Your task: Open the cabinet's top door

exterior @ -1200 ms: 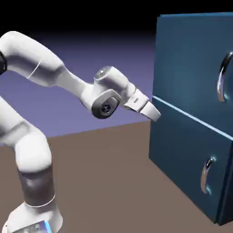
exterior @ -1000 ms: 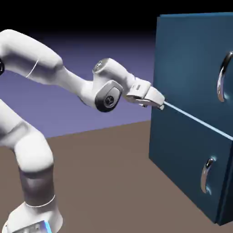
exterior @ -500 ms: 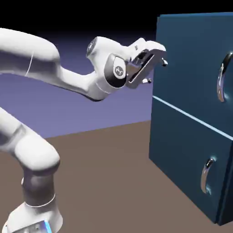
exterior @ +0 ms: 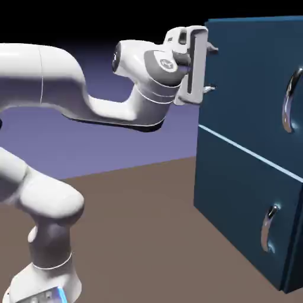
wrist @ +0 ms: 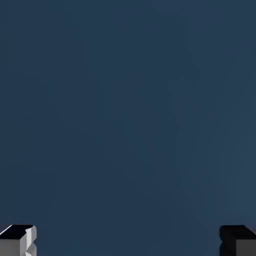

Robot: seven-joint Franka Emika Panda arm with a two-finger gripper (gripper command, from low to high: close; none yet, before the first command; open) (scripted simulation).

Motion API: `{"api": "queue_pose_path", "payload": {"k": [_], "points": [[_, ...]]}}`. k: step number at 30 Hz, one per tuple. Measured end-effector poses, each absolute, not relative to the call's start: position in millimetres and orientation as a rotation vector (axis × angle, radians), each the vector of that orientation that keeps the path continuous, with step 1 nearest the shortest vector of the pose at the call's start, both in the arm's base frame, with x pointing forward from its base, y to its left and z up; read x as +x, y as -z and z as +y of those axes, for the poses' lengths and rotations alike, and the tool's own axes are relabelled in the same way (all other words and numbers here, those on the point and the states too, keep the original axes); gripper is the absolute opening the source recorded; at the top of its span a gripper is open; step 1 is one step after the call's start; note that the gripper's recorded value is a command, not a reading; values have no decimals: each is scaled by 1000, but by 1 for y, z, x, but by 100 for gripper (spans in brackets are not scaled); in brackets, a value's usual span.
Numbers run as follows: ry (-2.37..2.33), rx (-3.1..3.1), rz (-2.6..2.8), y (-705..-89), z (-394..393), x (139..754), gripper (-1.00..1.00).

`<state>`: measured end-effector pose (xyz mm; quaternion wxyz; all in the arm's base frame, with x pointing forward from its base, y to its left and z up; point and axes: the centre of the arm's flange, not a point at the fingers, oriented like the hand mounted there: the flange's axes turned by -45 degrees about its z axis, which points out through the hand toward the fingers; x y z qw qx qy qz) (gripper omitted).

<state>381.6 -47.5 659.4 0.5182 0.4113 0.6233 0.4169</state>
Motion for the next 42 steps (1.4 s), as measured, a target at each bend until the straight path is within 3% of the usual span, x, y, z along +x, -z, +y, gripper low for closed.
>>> {"api": "queue_pose_path", "payload": {"k": [12,28,33,34,42], "points": [[-596,483,1543,-646,-116,397,0],[-31,-31,1571,-578,-210,437,0],[-31,-31,1571,-578,-208,486,0],[-31,-31,1571,-578,-208,487,-100],[40,40,1570,-578,-195,447,-100]]}}
